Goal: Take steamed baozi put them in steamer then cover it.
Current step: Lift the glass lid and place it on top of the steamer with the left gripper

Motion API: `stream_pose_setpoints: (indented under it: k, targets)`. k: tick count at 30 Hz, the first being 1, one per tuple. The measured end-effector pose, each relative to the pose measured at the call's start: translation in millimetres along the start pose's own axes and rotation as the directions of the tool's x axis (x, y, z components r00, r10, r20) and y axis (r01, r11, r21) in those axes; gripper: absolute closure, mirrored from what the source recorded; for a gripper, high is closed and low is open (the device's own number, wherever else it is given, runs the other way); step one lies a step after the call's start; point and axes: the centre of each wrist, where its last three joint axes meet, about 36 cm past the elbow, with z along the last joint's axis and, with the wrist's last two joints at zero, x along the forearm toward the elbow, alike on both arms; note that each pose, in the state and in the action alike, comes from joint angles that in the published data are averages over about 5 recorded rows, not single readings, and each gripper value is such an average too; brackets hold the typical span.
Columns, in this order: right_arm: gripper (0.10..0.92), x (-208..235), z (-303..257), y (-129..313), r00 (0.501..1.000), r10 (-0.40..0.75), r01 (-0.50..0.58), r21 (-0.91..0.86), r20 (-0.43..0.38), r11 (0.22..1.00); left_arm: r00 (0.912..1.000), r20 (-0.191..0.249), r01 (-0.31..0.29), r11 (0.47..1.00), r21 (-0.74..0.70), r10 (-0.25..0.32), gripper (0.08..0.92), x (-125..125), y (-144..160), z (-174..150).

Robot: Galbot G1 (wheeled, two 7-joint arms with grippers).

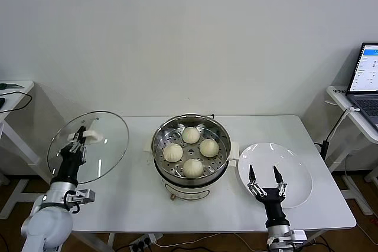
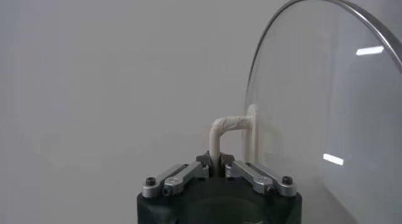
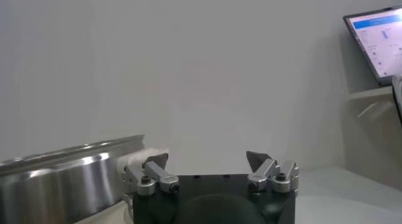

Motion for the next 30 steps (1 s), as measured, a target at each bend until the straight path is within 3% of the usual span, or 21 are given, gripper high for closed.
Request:
stream_pose_setpoints:
  k: [12, 19, 30]
  targets:
    - [0.200, -0.9, -0.6, -6.8, 1.000, 0.024, -0.024, 0.007, 0.016, 1.000, 0.9939, 0.068, -0.087, 0.996, -0.018, 0.088, 0.812, -0.3, 28.2, -98.5]
    - [0.200, 2.1, 3.7, -7.7, 0.999, 0.036, -0.036, 0.012, 0.011, 0.999, 0.9915, 0.094, -0.086, 0.995, -0.048, 0.090, 0.812, -6.8, 28.5, -153.9]
    - [0.200, 3.5, 8.9, -8.4, 0.999, 0.047, -0.047, 0.019, 0.001, 0.999, 0.9905, 0.102, -0.087, 0.995, -0.048, 0.092, 0.812, -16.4, 21.1, -225.0]
